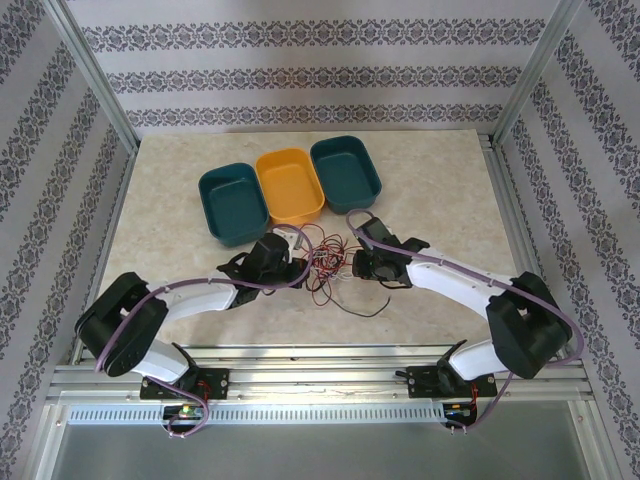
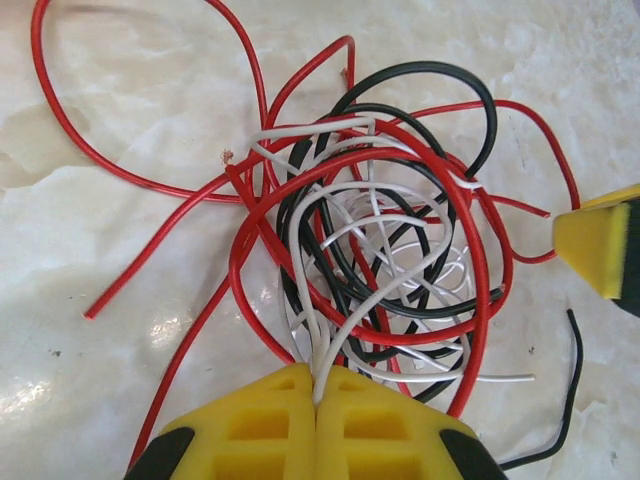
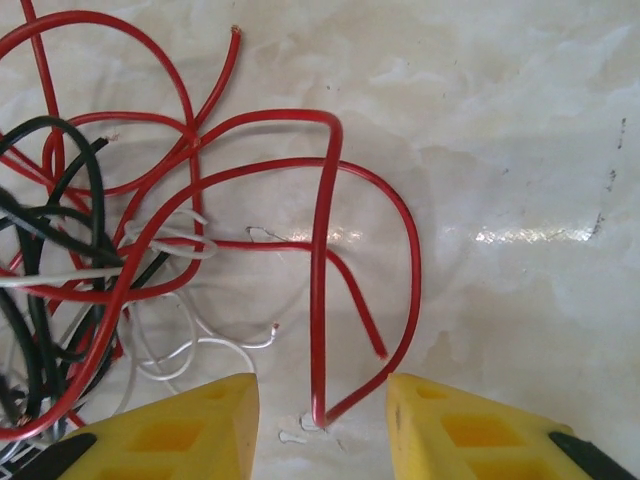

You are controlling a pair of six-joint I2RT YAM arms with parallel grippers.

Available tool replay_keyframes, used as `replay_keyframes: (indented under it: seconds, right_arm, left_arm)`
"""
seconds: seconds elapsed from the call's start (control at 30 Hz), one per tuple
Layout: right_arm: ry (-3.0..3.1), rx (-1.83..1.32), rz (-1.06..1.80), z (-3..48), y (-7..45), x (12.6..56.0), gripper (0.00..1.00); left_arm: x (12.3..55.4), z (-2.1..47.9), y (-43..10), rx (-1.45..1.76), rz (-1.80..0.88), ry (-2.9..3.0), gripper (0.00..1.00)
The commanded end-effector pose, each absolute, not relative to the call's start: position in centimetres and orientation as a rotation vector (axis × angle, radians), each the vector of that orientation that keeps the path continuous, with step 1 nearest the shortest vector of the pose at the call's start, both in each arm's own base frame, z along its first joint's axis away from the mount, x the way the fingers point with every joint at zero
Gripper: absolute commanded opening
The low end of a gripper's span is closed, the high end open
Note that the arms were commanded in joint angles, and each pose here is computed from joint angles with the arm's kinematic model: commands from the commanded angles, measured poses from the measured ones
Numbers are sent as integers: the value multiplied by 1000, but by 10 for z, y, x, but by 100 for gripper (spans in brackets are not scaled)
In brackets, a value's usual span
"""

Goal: Untangle the cables

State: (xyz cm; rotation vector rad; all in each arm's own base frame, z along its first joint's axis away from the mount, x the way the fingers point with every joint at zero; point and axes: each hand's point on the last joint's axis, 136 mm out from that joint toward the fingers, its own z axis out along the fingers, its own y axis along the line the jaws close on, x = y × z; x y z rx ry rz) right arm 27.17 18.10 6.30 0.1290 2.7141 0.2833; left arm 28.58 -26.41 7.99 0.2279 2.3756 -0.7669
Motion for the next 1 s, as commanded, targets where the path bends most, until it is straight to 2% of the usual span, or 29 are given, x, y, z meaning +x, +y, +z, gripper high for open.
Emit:
replay_keyframes:
  seconds: [0.0,0.2,0.33,0.5,0.77,0.97]
  right_arm:
    - [2689,144,270,65,183,281,35]
    - [2690,144,251,62,182,282,15]
    - [2676,156,237,66,177,281,4]
    - [2642,166,229,79,171,279,0]
    - [2542,210,198,113,147,279,0]
    - [2457,250,235,145,129,277,0]
  left_arm:
    - [279,82,-259,237,-741,2373,0]
    - [279,94,-256,234,-740,2343,8]
    - [280,95,-250,216,-707,2346,8]
    - [280,86,-246,205,-676,2374,8]
    - [279,71,-244,191,-655,2417,0]
    - [280,65,-240,165,-633,2433,0]
